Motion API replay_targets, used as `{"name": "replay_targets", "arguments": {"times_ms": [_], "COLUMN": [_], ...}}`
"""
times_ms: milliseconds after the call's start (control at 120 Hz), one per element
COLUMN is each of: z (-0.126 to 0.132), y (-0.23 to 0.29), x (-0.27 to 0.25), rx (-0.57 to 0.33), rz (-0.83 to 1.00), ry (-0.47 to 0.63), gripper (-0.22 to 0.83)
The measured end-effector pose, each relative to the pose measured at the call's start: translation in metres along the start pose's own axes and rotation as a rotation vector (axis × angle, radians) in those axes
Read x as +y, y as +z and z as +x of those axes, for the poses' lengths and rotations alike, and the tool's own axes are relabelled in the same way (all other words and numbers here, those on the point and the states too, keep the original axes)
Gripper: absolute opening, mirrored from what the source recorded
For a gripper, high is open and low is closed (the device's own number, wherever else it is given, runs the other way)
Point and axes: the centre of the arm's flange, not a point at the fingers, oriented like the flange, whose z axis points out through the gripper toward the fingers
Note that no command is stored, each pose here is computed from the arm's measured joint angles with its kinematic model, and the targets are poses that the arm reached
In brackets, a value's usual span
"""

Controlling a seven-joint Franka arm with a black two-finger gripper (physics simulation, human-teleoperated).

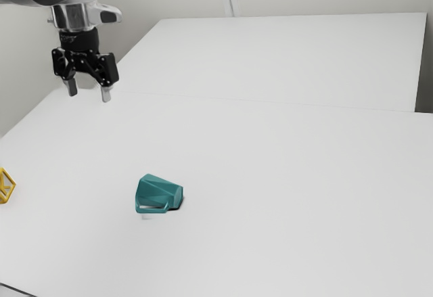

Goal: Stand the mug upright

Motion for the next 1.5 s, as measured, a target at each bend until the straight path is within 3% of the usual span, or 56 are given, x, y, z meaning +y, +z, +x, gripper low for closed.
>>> {"name": "replay_targets", "arguments": {"times_ms": [125, 225, 317, 433, 683, 967, 1183, 1333, 1383, 1500], "z": [0.013, 0.031, 0.038, 0.021, 0.019, 0.018, 0.033, 0.031, 0.031, 0.031], "y": [-0.01, 0.056, 0.127, 0.208, 0.317, 0.358, 0.364, 0.373, 0.373, 0.371], "x": [0.014, 0.014, -0.051, -0.146, -0.174, -0.145, -0.076, -0.058, -0.06, -0.072], "rx": [0.096, 0.042, 0.017, 0.049, 0.194, 0.328, 0.332, 0.344, 0.362, 0.41], "rz": [-0.031, -0.109, -0.315, -0.643, -1.068, -1.143, -1.118, -1.113, -1.11, -1.1], "ry": [0.022, 0.017, -0.107, -0.301, -0.373, -0.271, -0.078, -0.021, -0.015, -0.01], "gripper": [0.62, 0.61, 0.61, 0.62, 0.61, 0.62, 0.62, 0.61, 0.53, 0.23]}}
